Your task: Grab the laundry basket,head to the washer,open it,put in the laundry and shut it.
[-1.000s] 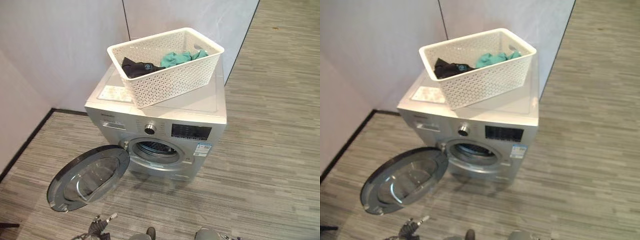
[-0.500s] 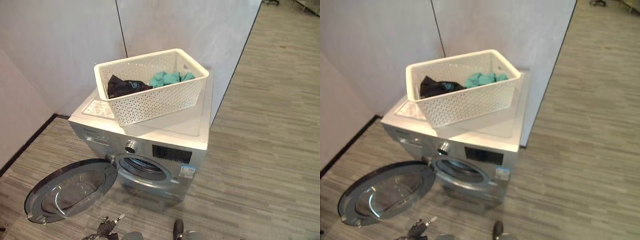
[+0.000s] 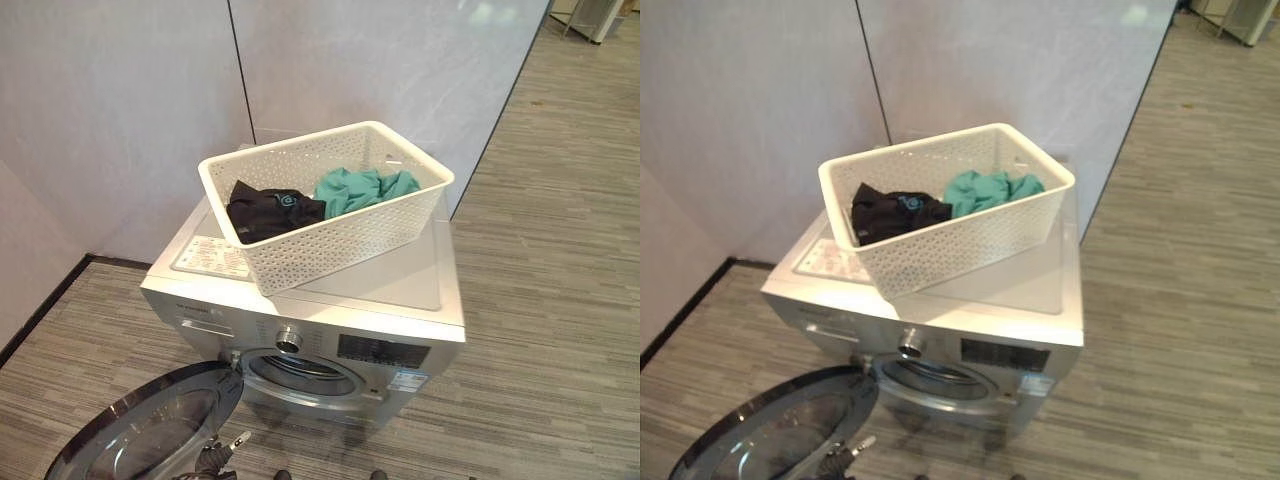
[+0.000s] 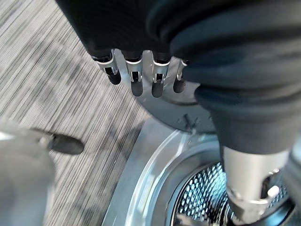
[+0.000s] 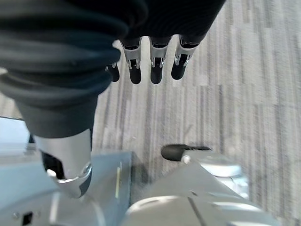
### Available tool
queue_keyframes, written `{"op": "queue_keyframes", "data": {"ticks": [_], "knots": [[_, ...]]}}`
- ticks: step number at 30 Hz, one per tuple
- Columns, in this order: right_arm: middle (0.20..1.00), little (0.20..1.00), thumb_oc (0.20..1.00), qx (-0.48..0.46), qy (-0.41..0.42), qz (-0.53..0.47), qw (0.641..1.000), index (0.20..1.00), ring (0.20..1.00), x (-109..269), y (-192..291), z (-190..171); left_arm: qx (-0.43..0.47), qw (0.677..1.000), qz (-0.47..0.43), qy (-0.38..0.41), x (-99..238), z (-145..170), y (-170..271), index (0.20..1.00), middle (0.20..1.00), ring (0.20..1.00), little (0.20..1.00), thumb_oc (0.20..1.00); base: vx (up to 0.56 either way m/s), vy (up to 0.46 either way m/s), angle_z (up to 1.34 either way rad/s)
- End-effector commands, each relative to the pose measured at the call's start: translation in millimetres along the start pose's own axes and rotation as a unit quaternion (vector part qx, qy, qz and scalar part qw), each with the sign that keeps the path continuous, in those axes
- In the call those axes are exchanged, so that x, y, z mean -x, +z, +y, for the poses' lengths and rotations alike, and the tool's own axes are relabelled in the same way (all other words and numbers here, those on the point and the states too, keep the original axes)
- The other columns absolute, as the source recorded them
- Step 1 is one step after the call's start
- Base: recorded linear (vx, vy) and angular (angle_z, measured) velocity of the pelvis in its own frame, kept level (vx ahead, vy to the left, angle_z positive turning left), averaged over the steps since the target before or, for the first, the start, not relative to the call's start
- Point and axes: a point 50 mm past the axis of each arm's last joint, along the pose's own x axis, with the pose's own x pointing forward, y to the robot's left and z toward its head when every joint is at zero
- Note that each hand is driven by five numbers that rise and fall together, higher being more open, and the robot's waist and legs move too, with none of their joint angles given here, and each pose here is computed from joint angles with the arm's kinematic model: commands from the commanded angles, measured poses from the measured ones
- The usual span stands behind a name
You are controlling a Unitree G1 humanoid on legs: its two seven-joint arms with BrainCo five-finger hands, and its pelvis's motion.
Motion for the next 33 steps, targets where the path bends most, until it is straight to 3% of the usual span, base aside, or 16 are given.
{"op": "queue_keyframes", "data": {"ticks": [1,3,4,19,22,33], "knots": [[1.0,1.0,1.0,0.004,-0.006,-0.027,1.0,1.0,1.0,-3.2,18.5,-3.6,-0.005,1.0,-0.021,0.006,-2.5,2.3,10.2,1.0,1.0,1.0,1.0,1.0,0.08,0.29,0.11],[1.0,1.0,1.0,-0.046,-0.033,0.009,0.998,1.0,1.0,-2.9,5.0,-14.1,-0.002,1.0,-0.011,0.021,-1.7,12.2,5.2,1.0,1.0,1.0,1.0,1.0,0.1,0.609,-0.03],[1.0,1.0,1.0,-0.047,-0.04,-0.008,0.998,1.0,1.0,-5.5,20.7,-16.9,-0.007,1.0,-0.013,0.027,-1.7,15.7,6.0,1.0,1.0,1.0,1.0,1.0,-0.03,0.398,-0.19],[1.0,1.0,1.0,0.017,0.016,-0.034,0.999,1.0,1.0,-4.0,27.1,11.5,0.026,0.999,-0.011,0.021,-1.8,11.4,5.4,1.0,1.0,1.0,1.0,1.0,0.0,-0.005,-0.14],[1.0,1.0,1.0,0.008,0.001,-0.027,1.0,1.0,1.0,-4.3,23.7,3.1,0.035,0.999,-0.025,0.02,-2.1,5.4,10.5,1.0,1.0,1.0,1.0,1.0,0.04,0.202,0.49],[1.0,1.0,1.0,-0.01,-0.004,0.002,1.0,1.0,1.0,-3.5,12.2,3.9,-0.027,0.999,-0.015,0.012,-3.0,8.3,9.7,1.0,1.0,1.0,1.0,1.0,0.08,0.309,-0.04]]}}
